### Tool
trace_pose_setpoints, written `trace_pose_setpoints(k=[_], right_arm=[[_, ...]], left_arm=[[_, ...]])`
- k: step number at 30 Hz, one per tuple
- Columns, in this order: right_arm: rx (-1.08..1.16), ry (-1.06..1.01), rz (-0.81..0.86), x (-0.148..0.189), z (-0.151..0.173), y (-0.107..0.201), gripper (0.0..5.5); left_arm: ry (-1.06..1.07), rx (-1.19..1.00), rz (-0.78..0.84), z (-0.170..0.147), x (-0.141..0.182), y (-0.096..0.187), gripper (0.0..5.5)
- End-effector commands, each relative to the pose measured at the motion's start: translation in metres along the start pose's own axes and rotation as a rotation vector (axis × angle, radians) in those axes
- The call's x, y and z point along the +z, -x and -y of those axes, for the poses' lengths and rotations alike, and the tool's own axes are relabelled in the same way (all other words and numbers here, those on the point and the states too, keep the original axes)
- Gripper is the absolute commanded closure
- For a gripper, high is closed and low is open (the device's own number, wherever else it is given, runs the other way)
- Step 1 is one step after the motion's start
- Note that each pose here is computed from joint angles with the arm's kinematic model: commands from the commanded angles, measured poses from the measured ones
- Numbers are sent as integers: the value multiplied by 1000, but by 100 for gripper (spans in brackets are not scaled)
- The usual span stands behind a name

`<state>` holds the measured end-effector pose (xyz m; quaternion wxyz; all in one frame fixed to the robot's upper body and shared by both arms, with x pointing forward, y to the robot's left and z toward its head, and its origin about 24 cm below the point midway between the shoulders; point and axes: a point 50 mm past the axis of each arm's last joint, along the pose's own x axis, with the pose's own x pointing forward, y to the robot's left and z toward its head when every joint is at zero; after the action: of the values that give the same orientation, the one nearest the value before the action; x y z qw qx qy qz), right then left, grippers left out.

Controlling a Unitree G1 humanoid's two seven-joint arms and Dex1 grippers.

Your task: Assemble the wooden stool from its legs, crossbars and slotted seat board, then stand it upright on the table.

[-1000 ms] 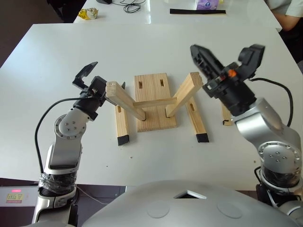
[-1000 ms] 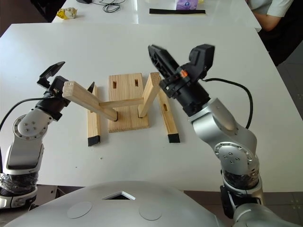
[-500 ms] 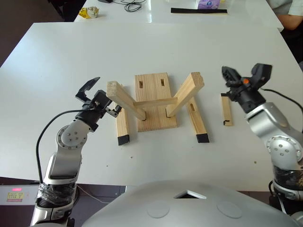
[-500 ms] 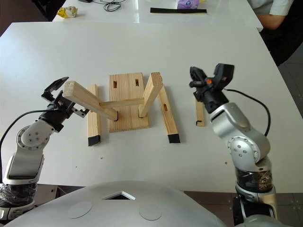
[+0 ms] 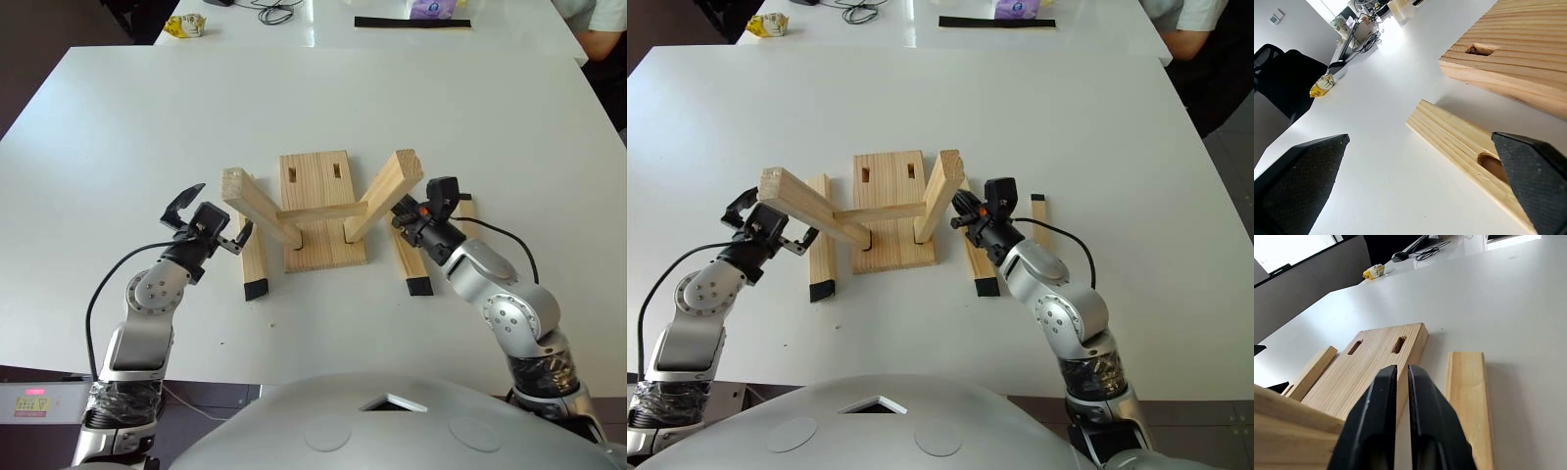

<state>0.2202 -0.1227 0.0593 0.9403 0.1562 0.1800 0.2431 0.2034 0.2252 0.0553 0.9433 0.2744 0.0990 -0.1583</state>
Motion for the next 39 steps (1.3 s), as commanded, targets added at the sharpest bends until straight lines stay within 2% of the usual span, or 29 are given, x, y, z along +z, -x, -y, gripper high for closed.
trace_pose_setpoints(k=[1, 5, 11, 19, 29, 33, 39], right_arm=[[-20, -4, -78, -19, 5, -1, 509], [-87, 17, -150, -35, 18, 3, 509], [-184, 49, -186, -39, 40, 19, 509], [-256, 84, -204, -40, 56, 39, 509], [-259, 102, -176, -38, 51, 39, 509], [-258, 110, -168, -36, 50, 38, 510], [-240, 122, -151, -32, 45, 36, 510]], left_arm=[[-1, -42, -26, 6, -5, -2, 10], [-25, -83, -74, 12, -14, 0, 10], [-56, -102, -124, 12, -27, 8, 10], [-115, -72, -152, -13, -33, 13, 10], [89, 40, -180, -42, -27, 2, 10], [215, 27, -153, -46, -20, 0, 71], [223, 34, -110, -50, -4, -7, 165]])
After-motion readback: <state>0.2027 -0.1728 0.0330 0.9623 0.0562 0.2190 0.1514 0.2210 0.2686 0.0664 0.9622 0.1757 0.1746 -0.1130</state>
